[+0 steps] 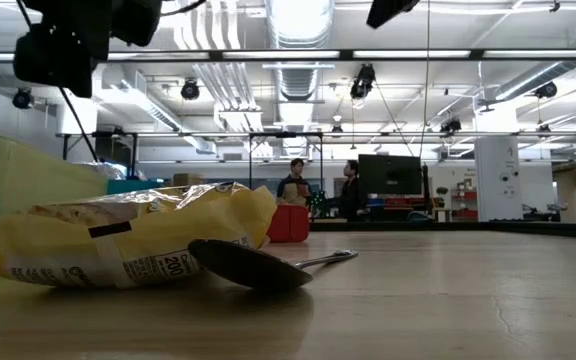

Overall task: Pick & Place Food Item
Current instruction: Put the black spoon into the yellow bin

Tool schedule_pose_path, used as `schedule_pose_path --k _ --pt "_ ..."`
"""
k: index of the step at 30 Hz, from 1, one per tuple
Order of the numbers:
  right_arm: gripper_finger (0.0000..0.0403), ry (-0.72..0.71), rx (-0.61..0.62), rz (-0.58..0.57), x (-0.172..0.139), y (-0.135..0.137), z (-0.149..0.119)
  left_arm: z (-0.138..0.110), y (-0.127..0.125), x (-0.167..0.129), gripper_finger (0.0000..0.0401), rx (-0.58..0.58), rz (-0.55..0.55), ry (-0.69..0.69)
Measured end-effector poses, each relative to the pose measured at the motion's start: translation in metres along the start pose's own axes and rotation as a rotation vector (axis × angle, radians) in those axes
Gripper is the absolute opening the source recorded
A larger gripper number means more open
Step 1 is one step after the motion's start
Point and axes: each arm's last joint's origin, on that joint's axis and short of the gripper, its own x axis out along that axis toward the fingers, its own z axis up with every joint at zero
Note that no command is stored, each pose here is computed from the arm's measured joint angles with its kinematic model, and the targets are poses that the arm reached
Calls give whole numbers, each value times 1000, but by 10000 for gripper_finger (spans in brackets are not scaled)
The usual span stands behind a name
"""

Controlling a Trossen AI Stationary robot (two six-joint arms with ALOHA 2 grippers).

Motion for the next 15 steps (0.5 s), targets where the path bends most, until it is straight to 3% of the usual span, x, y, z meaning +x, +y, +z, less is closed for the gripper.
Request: schedule_pose_path --k 8,15 --pt "308 90 -200 94 44 11 2 -4 13 -10 214 -51 122 -56" --pt "308 165 -308 192 78 18 -1 -3 14 -11 214 -14 138 -73"
